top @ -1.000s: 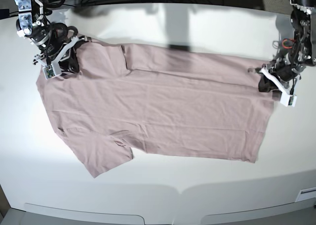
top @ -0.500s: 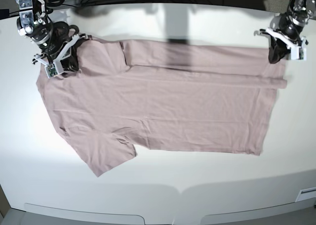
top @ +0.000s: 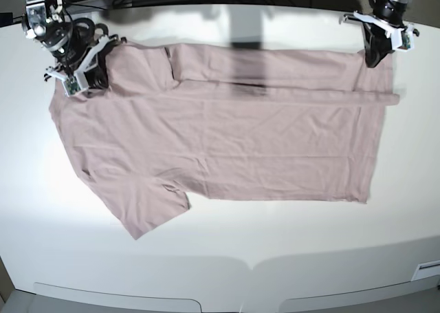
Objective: Fold the T-shirt properly
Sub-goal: 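Pinch the folded edge and pull the shirt back toward the arms, then move both grippers to the hem corners and pinch them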
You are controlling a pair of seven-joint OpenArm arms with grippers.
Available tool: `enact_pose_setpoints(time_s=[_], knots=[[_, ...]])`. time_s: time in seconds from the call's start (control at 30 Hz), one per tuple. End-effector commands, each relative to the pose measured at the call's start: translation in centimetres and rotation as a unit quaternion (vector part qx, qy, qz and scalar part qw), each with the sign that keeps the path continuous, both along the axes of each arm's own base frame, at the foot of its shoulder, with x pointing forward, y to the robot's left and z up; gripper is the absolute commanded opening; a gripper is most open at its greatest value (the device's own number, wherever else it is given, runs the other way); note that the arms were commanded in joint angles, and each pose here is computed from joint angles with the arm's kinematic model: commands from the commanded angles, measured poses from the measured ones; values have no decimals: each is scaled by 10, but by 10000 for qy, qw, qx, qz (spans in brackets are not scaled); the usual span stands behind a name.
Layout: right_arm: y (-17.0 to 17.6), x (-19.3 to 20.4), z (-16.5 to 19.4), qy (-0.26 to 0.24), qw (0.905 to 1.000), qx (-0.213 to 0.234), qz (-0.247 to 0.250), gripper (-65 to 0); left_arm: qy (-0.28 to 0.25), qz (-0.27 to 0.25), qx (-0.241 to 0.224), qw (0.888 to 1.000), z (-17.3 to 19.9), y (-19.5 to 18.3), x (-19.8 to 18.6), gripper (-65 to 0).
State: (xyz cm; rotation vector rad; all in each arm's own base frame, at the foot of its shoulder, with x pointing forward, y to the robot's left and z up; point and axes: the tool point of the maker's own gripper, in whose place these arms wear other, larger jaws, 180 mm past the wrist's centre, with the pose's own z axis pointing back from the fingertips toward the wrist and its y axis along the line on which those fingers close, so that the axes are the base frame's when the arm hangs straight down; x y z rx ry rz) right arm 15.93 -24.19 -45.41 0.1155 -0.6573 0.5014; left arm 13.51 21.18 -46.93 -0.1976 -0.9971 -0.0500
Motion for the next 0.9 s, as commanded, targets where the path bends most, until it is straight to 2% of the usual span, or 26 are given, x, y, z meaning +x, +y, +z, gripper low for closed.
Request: enact_pose_setpoints(time_s=[0.0, 0.17, 0.27, 0.53, 0.7, 0.77, 0.87], knots=[[-16, -37, -21, 756, 9953, -561, 220, -650, 3607, -785, 739, 9264, -84, 2, -140, -650], [-29, -35, -16, 637, 9955, -688, 114, -650, 3671, -508, 830, 9251, -80, 23, -150, -650], [-37, -32, -12, 588, 9955, -742, 21, -650, 3782, -489, 874, 9203, -78, 29, -163, -650], [-58, -44, -8, 657, 9936, -893, -207, -650, 3851, -483, 828, 9179, -75, 28, -182, -650], [-60, -50, -7, 717, 9931, -896, -222, -650, 3987, -463, 485, 9146, -68, 17, -199, -650], [-60, -51, -8, 730, 9931, -893, -221, -650, 3940, -476, 466, 9167, -62, 16, -203, -650], [-54, -41, -1, 512, 9956, -753, -229, -650, 3647, -547, 541, 9279, -50, 16, -188, -650]])
